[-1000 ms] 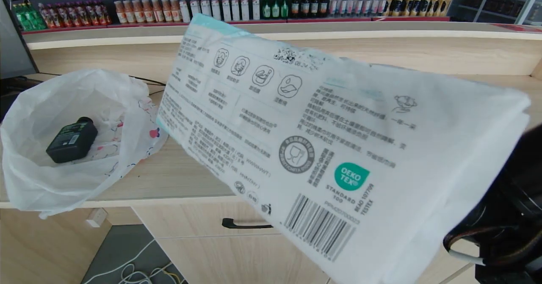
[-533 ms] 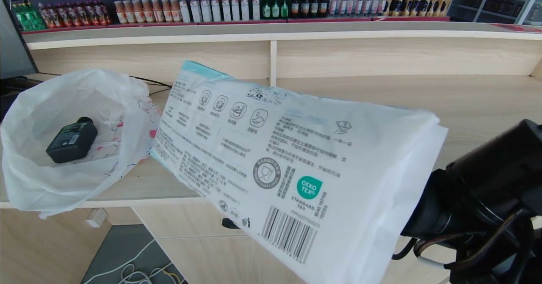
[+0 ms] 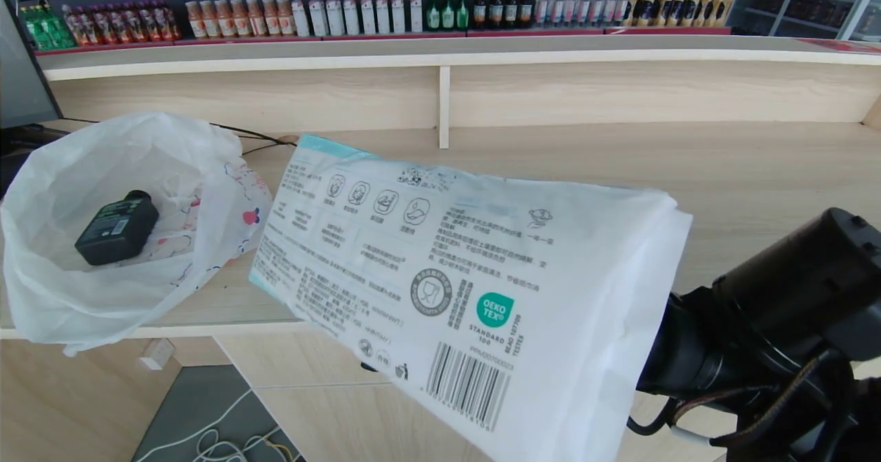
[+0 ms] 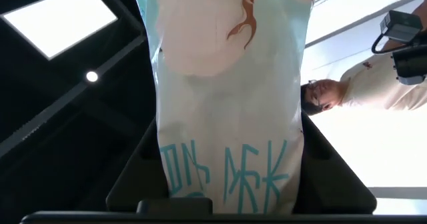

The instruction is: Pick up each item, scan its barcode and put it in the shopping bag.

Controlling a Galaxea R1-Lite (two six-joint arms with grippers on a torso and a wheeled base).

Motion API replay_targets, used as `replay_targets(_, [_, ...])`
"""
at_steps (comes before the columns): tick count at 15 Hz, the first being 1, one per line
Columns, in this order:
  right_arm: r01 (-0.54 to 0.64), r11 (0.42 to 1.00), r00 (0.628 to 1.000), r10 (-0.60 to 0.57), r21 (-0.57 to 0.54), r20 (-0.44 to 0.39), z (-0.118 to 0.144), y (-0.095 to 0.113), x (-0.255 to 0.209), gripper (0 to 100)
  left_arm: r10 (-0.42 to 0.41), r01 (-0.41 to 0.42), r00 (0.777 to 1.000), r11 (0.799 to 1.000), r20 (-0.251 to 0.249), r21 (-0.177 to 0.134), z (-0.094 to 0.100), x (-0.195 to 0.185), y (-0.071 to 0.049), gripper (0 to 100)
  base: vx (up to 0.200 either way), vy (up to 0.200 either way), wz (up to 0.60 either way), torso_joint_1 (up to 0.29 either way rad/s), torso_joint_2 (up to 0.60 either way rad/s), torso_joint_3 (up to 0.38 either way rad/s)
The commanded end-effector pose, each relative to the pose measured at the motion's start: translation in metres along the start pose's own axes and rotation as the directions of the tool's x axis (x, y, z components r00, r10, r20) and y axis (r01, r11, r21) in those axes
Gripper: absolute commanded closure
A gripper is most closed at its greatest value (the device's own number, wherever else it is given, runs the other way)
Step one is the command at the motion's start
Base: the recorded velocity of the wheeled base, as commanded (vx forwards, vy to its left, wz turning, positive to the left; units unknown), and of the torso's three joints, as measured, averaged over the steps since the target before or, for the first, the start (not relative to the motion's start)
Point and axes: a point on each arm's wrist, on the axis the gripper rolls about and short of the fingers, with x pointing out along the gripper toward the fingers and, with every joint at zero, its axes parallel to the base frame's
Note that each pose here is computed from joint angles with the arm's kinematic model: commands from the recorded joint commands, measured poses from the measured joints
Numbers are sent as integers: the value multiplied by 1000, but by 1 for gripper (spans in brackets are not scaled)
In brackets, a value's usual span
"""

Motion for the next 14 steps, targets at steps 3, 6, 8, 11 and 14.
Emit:
replay_targets(3, [13, 1000, 1000, -13, 22, 14, -1, -4, -5, 100, -1, 1, 1000, 1000, 0, -1, 0, 0, 0, 0, 0, 0, 0, 0, 0, 0])
replay_targets(6, [23, 999, 998, -25, 37, 58, 4, -8, -16, 100, 1, -1, 1000, 1000, 0, -1, 0, 0, 0, 0, 0, 0, 0, 0, 0, 0])
replay_targets(8, [26, 999, 997, -30, 46, 75, 6, -10, -20, 100, 1, -1, 1000, 1000, 0, -1, 0, 0, 0, 0, 0, 0, 0, 0, 0, 0])
replay_targets(11, [28, 998, 997, -31, 47, 77, 7, -10, -21, 100, 1, -1, 1000, 1000, 0, -1, 0, 0, 0, 0, 0, 0, 0, 0, 0, 0])
replay_targets(14, [28, 998, 996, -32, 50, 84, 8, -10, -22, 100, -1, 1, 1000, 1000, 0, -1, 0, 0, 0, 0, 0, 0, 0, 0, 0, 0])
